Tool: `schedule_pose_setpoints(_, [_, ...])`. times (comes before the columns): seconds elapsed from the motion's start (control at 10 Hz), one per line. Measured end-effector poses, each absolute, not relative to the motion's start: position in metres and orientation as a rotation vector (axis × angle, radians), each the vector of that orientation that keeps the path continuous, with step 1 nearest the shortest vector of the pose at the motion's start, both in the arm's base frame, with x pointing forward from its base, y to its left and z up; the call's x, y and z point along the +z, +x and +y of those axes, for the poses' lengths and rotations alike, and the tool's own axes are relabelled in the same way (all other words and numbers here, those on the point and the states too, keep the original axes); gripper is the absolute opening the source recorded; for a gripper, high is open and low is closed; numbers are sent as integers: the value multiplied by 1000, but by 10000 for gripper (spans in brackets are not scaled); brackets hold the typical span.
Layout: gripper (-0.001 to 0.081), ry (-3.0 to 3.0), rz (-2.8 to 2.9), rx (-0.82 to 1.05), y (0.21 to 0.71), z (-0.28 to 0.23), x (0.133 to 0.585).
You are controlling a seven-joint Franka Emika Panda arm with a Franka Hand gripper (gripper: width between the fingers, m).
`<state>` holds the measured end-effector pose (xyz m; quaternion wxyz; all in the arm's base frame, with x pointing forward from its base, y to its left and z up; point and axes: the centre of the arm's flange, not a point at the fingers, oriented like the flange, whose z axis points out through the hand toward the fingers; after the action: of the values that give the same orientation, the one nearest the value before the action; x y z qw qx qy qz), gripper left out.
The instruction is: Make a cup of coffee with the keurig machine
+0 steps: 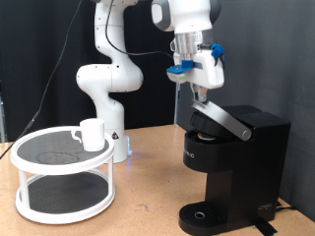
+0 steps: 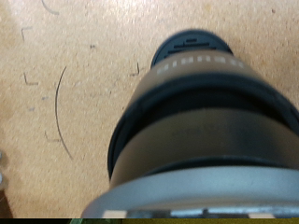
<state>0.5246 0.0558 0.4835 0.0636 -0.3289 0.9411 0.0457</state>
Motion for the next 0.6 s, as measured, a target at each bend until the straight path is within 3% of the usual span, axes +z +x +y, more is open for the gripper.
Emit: schedule_pose_setpoints(0.6, [0,-1004,2872,82,527,40,437])
